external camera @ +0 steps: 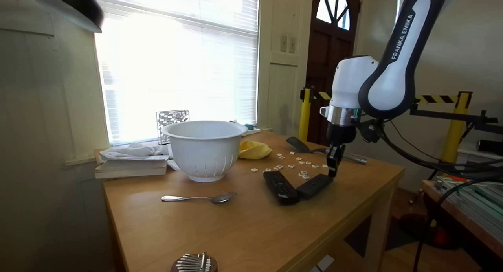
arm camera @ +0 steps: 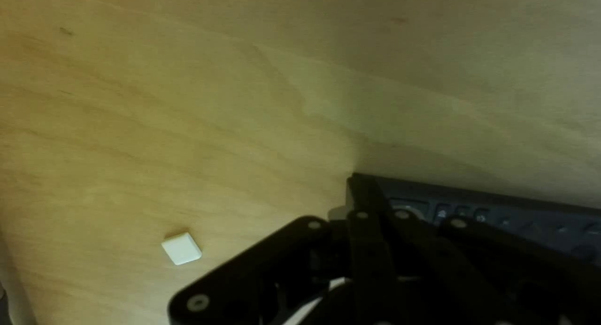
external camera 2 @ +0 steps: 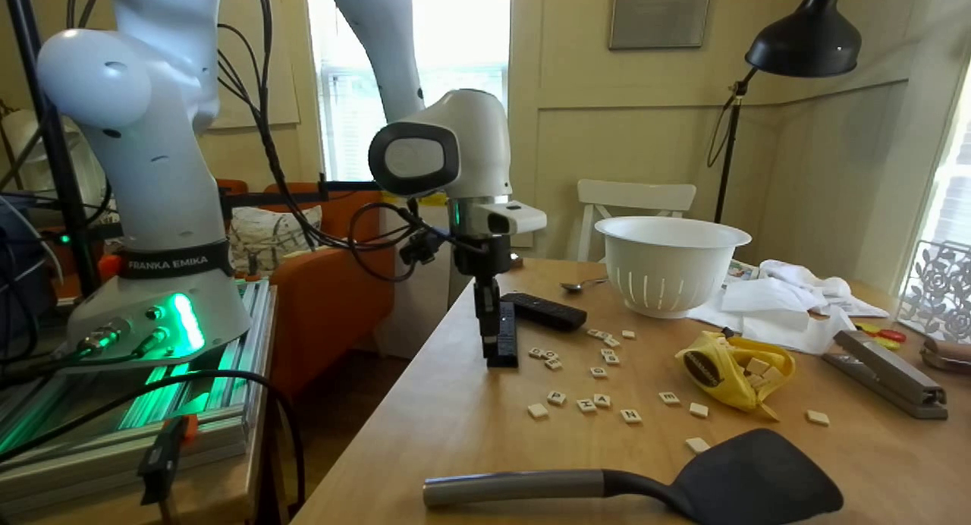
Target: Press the top button of the remote on the right
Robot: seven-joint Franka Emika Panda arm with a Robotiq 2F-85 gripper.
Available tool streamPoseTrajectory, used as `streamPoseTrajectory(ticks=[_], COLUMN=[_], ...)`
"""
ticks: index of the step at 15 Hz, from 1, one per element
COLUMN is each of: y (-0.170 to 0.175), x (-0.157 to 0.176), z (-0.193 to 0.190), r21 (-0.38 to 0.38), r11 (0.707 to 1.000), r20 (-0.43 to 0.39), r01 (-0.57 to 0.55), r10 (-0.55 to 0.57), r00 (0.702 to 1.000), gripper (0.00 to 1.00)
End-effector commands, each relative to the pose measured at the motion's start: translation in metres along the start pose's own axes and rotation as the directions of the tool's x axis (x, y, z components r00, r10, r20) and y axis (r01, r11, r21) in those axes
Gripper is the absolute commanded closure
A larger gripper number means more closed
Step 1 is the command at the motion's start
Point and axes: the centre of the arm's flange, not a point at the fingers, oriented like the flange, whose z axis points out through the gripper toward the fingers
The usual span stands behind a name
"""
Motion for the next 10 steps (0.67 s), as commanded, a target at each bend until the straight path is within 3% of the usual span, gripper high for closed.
streamPoseTrajectory(ticks=[1, 10], y=[0.005, 0.008], x=[0.004, 0.008], z=[-0.012, -0.028], r21=[0.009, 0.022], r11=[1.0, 0.999], r20=[-0.024, -0.044], r01=[-0.013, -0.033], r10=[0.014, 0.034], r00=[1.0, 0.998], gripper=[1.0, 1.0])
